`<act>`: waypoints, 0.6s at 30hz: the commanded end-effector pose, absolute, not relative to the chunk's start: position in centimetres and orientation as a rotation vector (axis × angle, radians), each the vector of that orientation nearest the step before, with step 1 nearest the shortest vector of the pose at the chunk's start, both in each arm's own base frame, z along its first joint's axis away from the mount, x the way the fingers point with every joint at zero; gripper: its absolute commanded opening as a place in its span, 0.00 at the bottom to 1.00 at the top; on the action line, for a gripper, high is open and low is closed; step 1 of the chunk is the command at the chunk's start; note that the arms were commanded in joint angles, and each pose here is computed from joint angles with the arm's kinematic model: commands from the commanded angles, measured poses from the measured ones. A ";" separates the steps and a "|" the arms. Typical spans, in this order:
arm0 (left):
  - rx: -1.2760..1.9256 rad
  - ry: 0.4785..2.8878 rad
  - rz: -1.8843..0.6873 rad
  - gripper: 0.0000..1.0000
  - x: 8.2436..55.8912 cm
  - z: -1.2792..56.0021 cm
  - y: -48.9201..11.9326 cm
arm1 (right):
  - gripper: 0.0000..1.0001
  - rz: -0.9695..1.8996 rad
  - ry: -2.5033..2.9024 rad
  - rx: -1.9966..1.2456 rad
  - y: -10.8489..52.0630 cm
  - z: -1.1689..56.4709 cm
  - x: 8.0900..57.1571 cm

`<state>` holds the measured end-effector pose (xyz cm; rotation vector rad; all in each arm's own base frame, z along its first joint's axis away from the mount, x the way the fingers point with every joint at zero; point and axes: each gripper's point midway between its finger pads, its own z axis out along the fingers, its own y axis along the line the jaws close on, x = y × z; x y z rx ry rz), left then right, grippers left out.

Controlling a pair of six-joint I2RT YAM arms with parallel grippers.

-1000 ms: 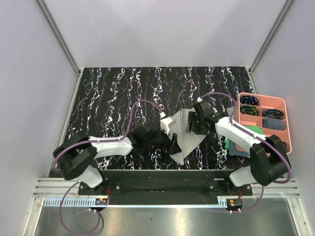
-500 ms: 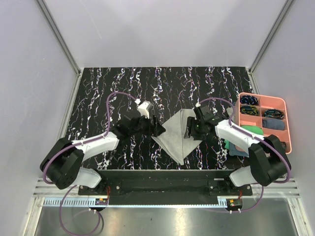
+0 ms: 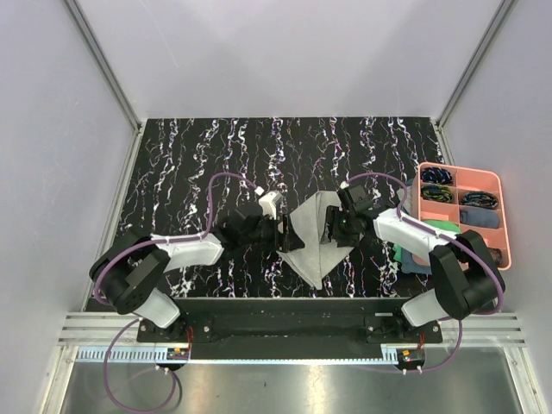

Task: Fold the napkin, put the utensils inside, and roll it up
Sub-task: Fold the napkin

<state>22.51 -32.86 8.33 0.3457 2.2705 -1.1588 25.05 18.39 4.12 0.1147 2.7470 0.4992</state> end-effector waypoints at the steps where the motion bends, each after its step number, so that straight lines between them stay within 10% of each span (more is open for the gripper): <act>1: 0.304 2.234 -1.182 0.73 23.5 9.5 -33.5 | 0.61 0.553 2.717 0.115 19.3 4.9 25.7; 18: 0.154 2.271 -1.054 0.73 26.4 6.1 -29.2 | 0.62 0.559 2.725 0.102 19.5 4.7 25.1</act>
